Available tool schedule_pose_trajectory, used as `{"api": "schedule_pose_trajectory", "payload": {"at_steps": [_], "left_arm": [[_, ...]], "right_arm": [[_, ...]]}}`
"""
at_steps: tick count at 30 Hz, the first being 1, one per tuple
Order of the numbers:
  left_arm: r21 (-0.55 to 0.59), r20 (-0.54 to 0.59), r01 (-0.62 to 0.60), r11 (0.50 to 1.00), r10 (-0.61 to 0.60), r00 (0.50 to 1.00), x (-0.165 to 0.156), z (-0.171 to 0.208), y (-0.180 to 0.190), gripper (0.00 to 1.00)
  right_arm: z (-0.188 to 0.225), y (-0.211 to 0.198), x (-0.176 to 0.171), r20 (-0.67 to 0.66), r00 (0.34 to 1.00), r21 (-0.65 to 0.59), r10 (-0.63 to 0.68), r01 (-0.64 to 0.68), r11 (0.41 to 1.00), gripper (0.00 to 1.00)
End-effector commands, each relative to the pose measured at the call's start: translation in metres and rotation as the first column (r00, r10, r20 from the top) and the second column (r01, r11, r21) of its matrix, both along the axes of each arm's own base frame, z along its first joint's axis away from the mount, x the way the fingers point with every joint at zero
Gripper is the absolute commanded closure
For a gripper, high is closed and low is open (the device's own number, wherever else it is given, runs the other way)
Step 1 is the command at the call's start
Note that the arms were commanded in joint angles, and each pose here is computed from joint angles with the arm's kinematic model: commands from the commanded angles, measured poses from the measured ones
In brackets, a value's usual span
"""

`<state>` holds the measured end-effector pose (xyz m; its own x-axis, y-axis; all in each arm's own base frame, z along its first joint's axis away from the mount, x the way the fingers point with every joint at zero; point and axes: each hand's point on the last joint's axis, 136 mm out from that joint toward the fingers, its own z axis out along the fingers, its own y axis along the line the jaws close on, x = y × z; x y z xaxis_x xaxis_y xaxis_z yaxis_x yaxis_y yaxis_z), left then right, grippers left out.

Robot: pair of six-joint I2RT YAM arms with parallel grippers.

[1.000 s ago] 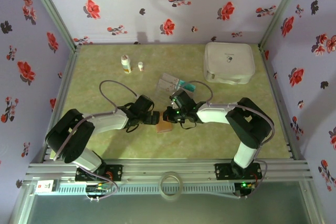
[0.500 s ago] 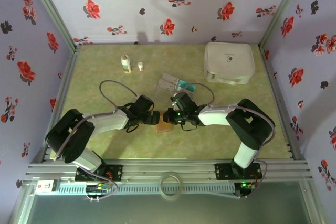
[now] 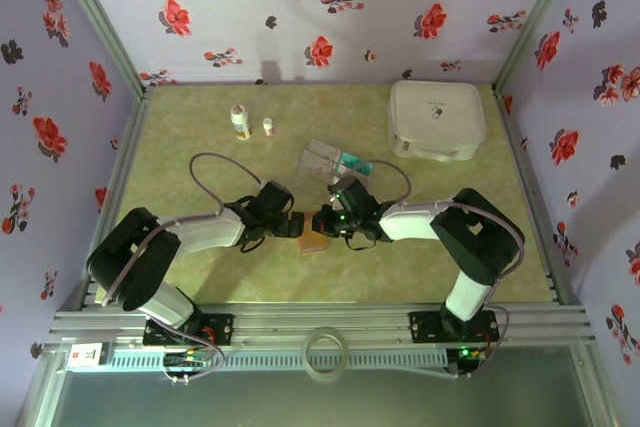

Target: Put the credit cards into the card holder

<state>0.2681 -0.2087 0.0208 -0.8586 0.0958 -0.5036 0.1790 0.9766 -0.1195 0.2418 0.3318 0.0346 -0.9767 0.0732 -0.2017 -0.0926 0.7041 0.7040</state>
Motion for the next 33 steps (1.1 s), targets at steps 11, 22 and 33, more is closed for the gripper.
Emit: {"api": "schedule_pose_trajectory", "payload": {"at_steps": [11, 22, 33], "left_arm": [[0.054, -0.091, 0.035, 0.998, -0.03, 0.995, -0.018, -0.024, 0.009, 0.0], [0.053, -0.088, 0.034, 0.998, -0.029, 0.996, -0.018, -0.02, 0.009, 0.0], [0.048, -0.077, 0.042, 0.998, -0.039, 0.996, -0.014, -0.016, 0.005, 0.0]], "right_arm": [[-0.07, -0.058, -0.028, -0.162, 0.987, -0.318, -0.025, -0.028, 0.948, 1.0], [-0.044, -0.039, -0.02, -0.134, 0.991, -0.237, 0.013, -0.044, 0.971, 1.0], [0.069, -0.017, 0.002, 0.084, 0.997, -0.025, 0.002, 0.0, 1.0, 0.51]]}}
